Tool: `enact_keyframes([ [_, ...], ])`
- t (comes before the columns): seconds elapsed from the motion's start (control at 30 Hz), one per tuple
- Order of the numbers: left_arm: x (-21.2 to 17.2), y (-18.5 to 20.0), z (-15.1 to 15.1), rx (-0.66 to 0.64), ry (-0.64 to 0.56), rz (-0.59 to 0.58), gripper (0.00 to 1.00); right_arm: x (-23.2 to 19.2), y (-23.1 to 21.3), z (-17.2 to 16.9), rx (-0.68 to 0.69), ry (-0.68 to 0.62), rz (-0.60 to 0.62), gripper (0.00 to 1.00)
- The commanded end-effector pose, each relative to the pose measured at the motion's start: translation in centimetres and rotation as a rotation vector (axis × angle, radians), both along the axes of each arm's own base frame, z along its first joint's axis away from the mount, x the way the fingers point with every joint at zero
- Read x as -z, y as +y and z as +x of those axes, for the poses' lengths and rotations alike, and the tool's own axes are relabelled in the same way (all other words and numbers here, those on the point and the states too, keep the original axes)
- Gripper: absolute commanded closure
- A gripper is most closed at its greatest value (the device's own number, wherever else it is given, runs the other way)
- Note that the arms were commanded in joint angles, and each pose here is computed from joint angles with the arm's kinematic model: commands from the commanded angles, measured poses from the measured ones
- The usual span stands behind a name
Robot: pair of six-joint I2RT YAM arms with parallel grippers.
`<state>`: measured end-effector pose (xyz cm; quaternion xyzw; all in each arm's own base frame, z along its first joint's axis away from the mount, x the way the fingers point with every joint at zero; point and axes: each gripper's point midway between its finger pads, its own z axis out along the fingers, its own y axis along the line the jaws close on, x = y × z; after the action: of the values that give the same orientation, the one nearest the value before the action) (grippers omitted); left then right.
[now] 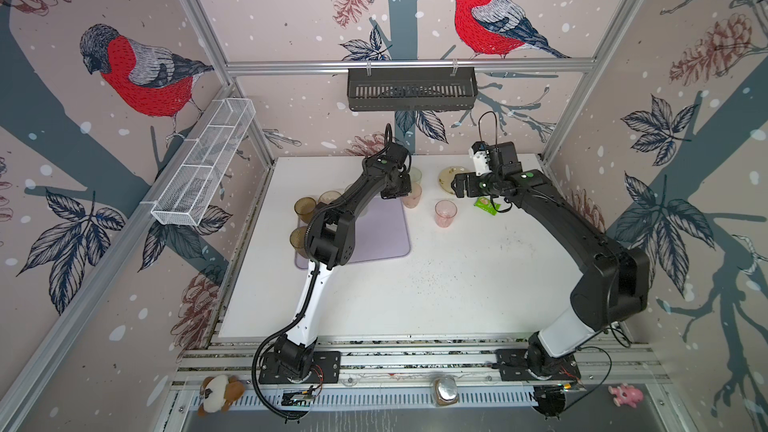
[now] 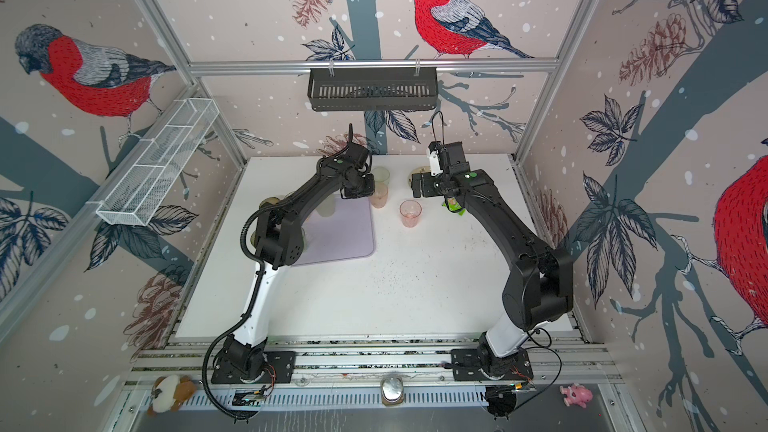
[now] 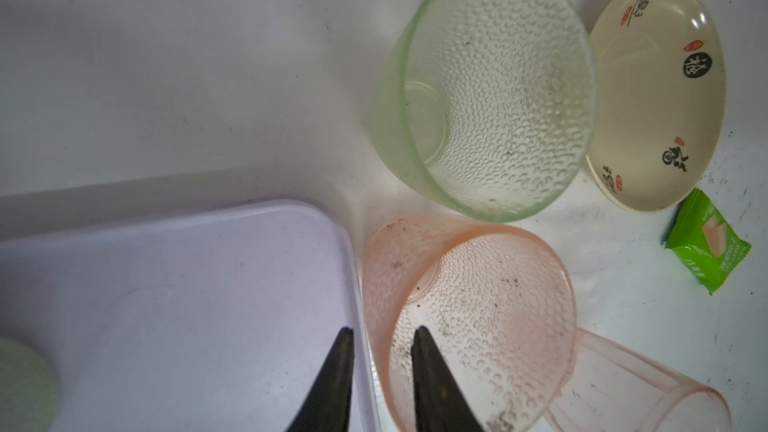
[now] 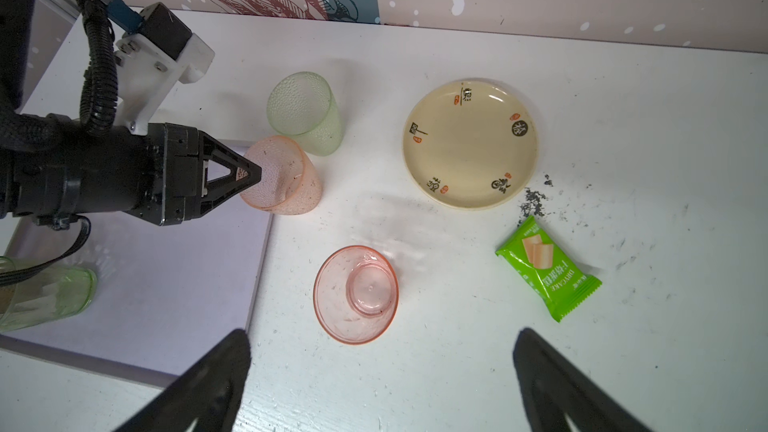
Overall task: Place the glasses into the tray
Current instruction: 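Move the left gripper over the pink textured cup beside the tray, then close the left gripper on the pink textured cup rim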
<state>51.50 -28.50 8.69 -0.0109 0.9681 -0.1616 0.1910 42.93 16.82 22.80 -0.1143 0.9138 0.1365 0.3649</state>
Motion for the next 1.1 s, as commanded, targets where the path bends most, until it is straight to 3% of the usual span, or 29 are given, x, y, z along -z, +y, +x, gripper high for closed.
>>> enact_keyframes([
  [0.0,-0.5,0.0,0.4,-0.009,-0.016,-0.012,0.75,-0.6,0.1,0.0,-0.005,-0.014,0.010,0.00],
  [1.07,-1.4,0.5,0.1,0.001,-0.018,-0.001,0.93,-0.8,0.3,0.2,0.002,-0.025,0.025,0.01],
])
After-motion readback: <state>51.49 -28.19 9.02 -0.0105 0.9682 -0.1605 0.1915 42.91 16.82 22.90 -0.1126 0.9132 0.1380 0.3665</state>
